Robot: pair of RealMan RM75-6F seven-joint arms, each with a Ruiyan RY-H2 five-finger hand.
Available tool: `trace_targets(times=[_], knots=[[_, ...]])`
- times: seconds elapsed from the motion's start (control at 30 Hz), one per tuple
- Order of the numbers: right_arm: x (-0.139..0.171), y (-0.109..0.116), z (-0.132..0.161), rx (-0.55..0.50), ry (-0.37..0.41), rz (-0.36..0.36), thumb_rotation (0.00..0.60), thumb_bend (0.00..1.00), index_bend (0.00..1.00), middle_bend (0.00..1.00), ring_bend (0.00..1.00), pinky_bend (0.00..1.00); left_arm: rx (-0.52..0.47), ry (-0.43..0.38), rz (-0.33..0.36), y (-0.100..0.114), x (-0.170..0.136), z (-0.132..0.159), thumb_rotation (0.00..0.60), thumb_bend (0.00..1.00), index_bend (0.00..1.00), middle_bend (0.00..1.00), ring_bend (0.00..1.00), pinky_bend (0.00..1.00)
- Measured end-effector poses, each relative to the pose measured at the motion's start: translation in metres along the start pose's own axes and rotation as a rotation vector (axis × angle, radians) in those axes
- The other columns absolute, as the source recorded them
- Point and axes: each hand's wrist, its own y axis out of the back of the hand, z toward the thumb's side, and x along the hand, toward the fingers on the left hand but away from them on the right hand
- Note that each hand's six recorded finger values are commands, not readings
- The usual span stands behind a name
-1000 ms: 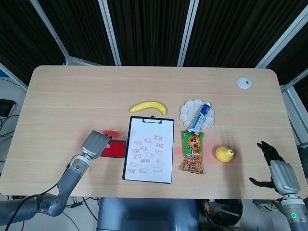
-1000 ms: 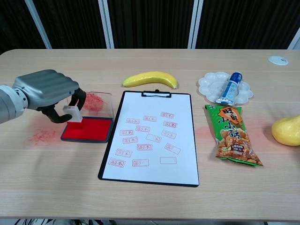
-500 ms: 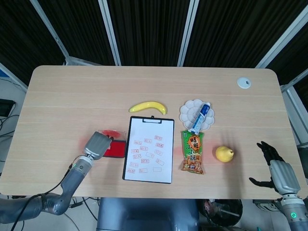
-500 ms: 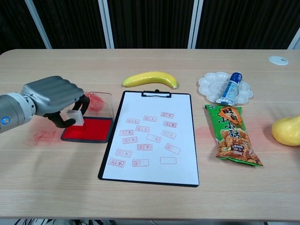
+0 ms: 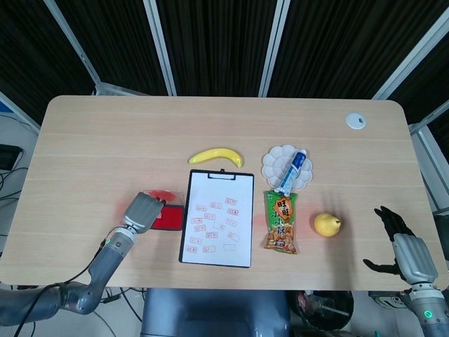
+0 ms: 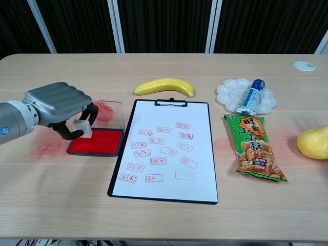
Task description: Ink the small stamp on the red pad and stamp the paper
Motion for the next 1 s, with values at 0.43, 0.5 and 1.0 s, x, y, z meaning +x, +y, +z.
trace_targets(times=[0.43,0.5,1.0], knots=[[0.001,0.000,0.000,0.003,0.003,-0.001,0.600,0.05,0.10,0.00,0.00,0.22,-0.010,-0.024,0.014,0.012,-0.010,0.006,0.600,0.61,0.67,0.70,0.89,1.00],[0.001,0.000,0.000,0.002,0.004,-0.002,0.600,0.05,0.10,0.00,0.00,0.22,-0.004,-0.026,0.008,0.010,-0.011,0.006,0.600,0.61,0.67,0.70,0.89,1.00],[0.001,0.000,0.000,0.000,0.004,-0.001,0.600,0.05,0.10,0.00,0.00,0.22,0.014,-0.022,-0.028,-0.007,-0.009,0.010,0.600,0.61,0.67,0.71,0.89,1.00]])
